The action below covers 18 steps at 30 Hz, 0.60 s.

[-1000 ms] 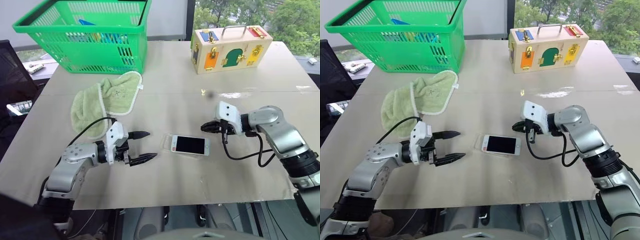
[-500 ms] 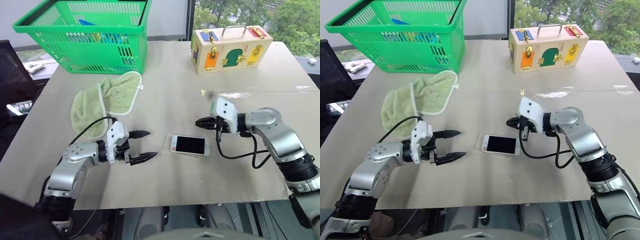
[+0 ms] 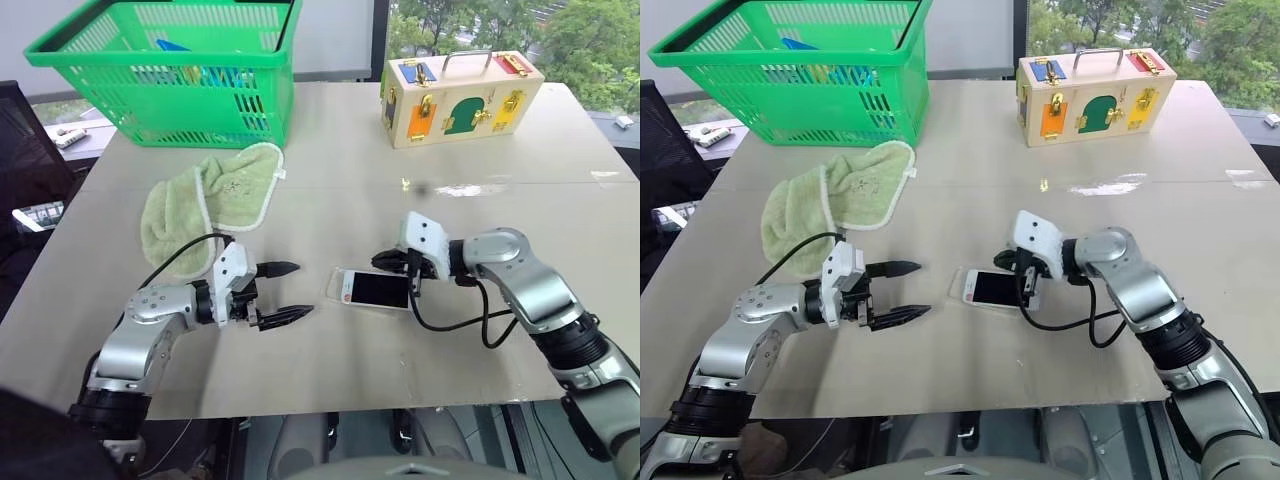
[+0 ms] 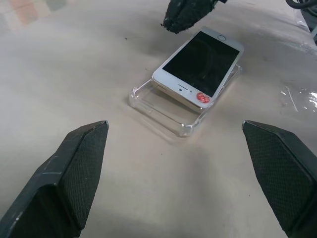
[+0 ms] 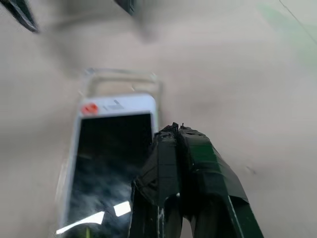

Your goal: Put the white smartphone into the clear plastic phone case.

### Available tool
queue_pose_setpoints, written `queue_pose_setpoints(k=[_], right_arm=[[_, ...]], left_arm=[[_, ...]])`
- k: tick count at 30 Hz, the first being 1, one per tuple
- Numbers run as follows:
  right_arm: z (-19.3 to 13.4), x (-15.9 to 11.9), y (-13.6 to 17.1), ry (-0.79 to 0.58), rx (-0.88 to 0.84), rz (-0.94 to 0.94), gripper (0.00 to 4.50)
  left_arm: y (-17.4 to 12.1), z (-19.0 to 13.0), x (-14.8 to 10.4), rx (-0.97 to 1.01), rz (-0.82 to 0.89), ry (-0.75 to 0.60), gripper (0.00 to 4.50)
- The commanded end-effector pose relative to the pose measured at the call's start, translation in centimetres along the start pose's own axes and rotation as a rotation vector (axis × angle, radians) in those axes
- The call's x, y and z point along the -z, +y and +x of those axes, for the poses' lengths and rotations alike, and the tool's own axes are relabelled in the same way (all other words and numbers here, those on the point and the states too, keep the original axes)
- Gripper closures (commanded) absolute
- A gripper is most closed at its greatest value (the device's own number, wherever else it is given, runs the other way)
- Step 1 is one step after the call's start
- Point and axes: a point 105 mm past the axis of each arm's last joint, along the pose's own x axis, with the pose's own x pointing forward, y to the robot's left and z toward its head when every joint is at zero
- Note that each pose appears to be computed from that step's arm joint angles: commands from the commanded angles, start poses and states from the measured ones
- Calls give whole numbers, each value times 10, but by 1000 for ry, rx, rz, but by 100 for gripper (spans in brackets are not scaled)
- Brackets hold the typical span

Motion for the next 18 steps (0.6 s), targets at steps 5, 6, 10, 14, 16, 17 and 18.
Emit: queue_pose_setpoints(k=[5, 6, 10, 14, 16, 17, 18], right_arm=[[-7, 3, -15, 39, 83, -31, 446], [-8, 4, -15, 46, 83, -39, 446], [-13, 8, -20, 62, 98, -53, 446], [-16, 15, -22, 100, 89, -72, 446], [-18, 20, -14, 123, 27, -68, 446], [-18, 21, -10, 126, 0, -65, 446], [-19, 20, -6, 121, -23, -62, 446]], left_arm=[[0, -4, -8, -5, 43, -8, 0], [0, -4, -8, -5, 43, -7, 0], [-1, -3, -8, -1, 42, -7, 0], [0, -2, -9, 3, 44, -8, 0], [0, -2, -9, 3, 45, -8, 0], [0, -2, -9, 3, 45, -8, 0], [0, -2, -9, 4, 45, -8, 0]])
